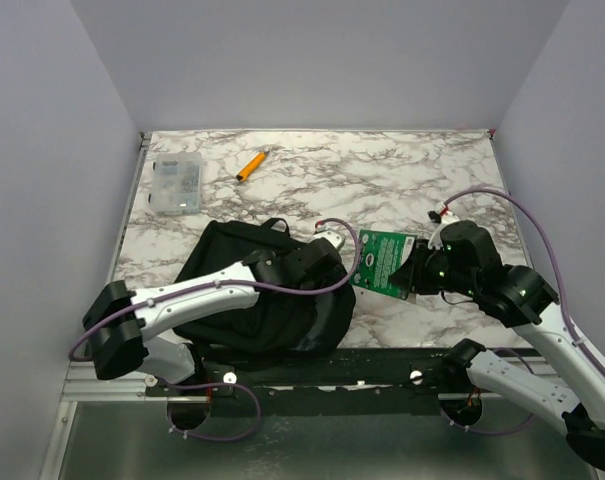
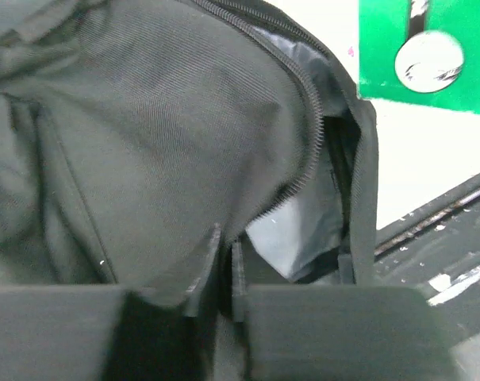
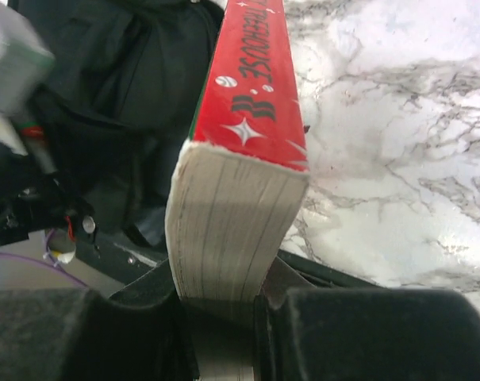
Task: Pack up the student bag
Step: Place the book in the student bag.
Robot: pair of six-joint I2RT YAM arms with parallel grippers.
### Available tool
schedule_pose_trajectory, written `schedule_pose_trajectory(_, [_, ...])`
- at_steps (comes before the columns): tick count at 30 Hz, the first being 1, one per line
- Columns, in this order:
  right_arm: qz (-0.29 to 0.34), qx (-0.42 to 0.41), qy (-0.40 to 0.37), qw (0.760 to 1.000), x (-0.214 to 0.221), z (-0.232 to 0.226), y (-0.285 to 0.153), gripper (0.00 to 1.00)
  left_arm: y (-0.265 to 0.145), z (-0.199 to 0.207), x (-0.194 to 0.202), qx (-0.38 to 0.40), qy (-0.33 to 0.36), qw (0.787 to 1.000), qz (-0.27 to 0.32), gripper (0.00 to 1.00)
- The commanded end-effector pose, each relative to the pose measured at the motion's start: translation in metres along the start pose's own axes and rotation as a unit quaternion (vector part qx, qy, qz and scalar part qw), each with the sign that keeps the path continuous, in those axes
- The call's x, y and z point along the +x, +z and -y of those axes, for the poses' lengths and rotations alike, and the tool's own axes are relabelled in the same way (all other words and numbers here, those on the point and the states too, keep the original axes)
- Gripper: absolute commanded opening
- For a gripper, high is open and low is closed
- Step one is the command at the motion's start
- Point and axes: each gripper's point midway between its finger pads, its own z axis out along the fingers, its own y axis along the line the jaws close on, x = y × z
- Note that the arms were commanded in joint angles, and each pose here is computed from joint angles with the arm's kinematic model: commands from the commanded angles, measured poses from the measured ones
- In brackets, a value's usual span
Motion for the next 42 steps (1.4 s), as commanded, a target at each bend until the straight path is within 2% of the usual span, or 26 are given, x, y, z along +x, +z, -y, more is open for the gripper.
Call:
schedule_pose_trajectory(1, [-0.013, -0.062, -0.007, 0.998, -0.001, -0.025, -0.023, 0.01, -0.054, -0.021, -0.043, -0.006, -0.025, 0.994, 0.107, 0.00])
schedule_pose_trajectory(7, [-0.095, -0.201, 0.033, 0.974, 0.023, -0.075, -0.031, 0.01, -0.097, -0.038, -0.064, 0.045, -0.081, 0.977, 0.194, 0.00])
schedule_pose_trajectory(11, [-0.128, -0.280, 0.089, 0.947, 0.036, -0.098, -0.027, 0.01, -0.112, -0.043, -0.069, 0.082, -0.101, 0.965, 0.228, 0.00])
schedule_pose_trajectory(15, [-0.149, -0.367, 0.151, 0.906, 0.038, -0.120, -0.023, 0.01, -0.122, -0.043, -0.074, 0.109, -0.110, 0.958, 0.240, 0.00])
schedule_pose_trajectory(20, [-0.140, -0.379, 0.203, 0.892, 0.043, -0.117, 0.021, 0.01, -0.137, -0.033, -0.081, 0.141, -0.097, 0.953, 0.252, 0.00])
schedule_pose_trajectory(25, [-0.083, -0.387, 0.228, 0.890, 0.030, -0.136, 0.061, 0.01, -0.143, -0.025, -0.081, 0.166, -0.089, 0.950, 0.251, 0.00])
schedule_pose_trajectory(28, [-0.070, -0.394, 0.238, 0.885, 0.030, -0.157, 0.084, 0.01, -0.151, -0.019, -0.082, 0.187, -0.084, 0.946, 0.253, 0.00])
schedule_pose_trajectory(32, [-0.066, -0.384, 0.224, 0.893, 0.051, -0.196, 0.132, 0.02, -0.158, -0.019, -0.083, 0.192, -0.072, 0.943, 0.261, 0.00])
schedule_pose_trajectory(33, [-0.077, -0.380, 0.216, 0.896, 0.061, -0.202, 0.147, 0.08, -0.158, -0.020, -0.083, 0.191, -0.069, 0.943, 0.263, 0.00])
schedule_pose_trajectory(34, [-0.094, -0.373, 0.216, 0.898, 0.071, -0.202, 0.160, 0.24, -0.158, -0.021, -0.083, 0.188, -0.069, 0.944, 0.264, 0.00])
schedule_pose_trajectory(35, [-0.100, -0.376, 0.220, 0.895, 0.076, -0.201, 0.163, 0.36, -0.158, -0.023, -0.082, 0.186, -0.069, 0.944, 0.264, 0.00])
schedule_pose_trajectory(38, [-0.103, -0.335, 0.228, 0.909, 0.096, -0.170, 0.170, 0.62, -0.157, -0.023, -0.078, 0.187, -0.069, 0.944, 0.263, 0.00])
schedule_pose_trajectory(39, [-0.107, -0.317, 0.219, 0.917, 0.102, -0.161, 0.170, 0.67, -0.155, -0.023, -0.076, 0.187, -0.070, 0.944, 0.262, 0.00])
schedule_pose_trajectory(42, [-0.106, -0.280, 0.194, 0.934, 0.109, -0.143, 0.166, 0.75, -0.152, -0.024, -0.071, 0.187, -0.069, 0.945, 0.261, 0.00])
